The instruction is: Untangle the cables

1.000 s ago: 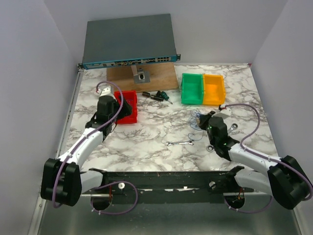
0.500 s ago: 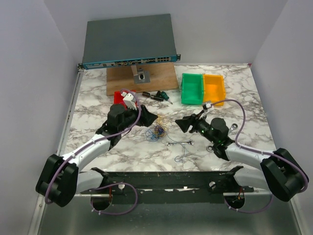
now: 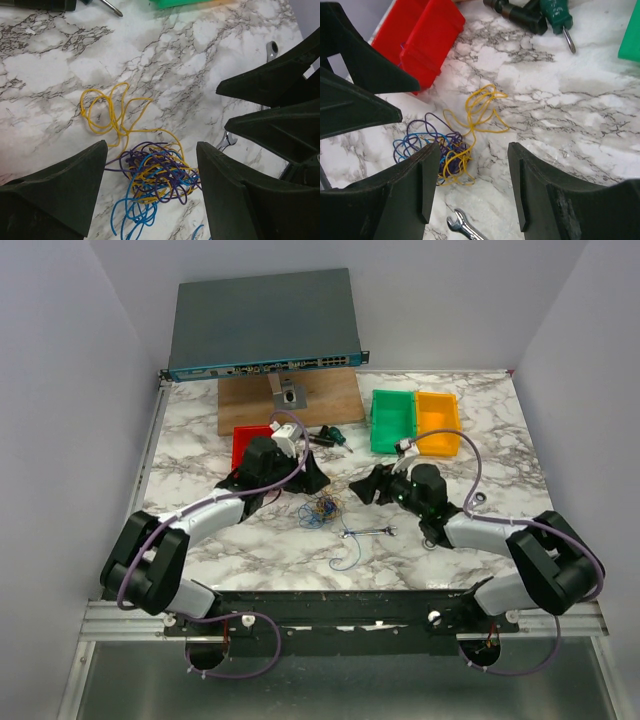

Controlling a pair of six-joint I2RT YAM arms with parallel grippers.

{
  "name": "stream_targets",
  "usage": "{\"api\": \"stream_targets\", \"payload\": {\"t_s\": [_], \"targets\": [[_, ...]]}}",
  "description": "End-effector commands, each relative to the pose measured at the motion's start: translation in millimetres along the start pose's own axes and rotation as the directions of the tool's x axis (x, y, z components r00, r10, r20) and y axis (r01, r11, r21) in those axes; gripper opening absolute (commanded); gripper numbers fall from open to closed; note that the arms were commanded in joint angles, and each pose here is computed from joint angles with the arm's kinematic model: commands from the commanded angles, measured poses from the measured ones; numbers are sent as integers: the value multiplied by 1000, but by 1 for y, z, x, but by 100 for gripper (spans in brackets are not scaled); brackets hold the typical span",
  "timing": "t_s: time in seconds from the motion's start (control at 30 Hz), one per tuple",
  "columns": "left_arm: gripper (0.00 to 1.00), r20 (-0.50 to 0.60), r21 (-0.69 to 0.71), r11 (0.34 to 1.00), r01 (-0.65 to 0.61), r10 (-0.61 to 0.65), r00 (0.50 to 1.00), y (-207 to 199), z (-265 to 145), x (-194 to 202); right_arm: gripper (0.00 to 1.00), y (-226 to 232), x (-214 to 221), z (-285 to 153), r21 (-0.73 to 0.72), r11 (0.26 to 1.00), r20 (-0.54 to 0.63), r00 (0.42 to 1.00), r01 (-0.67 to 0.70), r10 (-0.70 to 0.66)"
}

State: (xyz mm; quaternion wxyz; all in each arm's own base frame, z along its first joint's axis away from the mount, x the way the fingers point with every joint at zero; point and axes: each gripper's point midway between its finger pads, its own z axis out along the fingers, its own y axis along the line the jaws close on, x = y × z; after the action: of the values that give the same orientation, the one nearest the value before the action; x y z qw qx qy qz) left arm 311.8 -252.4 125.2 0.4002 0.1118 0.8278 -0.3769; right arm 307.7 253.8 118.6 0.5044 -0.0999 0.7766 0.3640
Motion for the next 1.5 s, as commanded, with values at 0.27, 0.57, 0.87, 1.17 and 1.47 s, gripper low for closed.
{"api": "stream_targets", "payload": {"t_s": [0.27, 0.57, 0.87, 1.17, 1.47], "targets": [[68, -166, 0, 998, 59, -58, 984, 4, 17, 25, 67, -27, 54, 49, 96, 991, -239, 964, -94, 114], [68, -137, 30, 999, 44, -40, 990, -3, 13, 20, 76, -18, 76, 71, 62, 989, -316, 937, -137, 149], [68, -48, 59, 998, -24, 27, 998, -12, -4, 7, 12, -29, 91, 77, 136, 986, -371, 918, -96, 141], [68, -175, 47, 999, -20, 28, 984, -11, 6, 28, 1, -47, 28, 42, 287, 957, -102, 991, -51, 84], [56, -361, 56, 998, 19, 2, 933, -14, 29, 59, 1, -61, -5, 11, 399, 913, 69, 996, -83, 61]]}}
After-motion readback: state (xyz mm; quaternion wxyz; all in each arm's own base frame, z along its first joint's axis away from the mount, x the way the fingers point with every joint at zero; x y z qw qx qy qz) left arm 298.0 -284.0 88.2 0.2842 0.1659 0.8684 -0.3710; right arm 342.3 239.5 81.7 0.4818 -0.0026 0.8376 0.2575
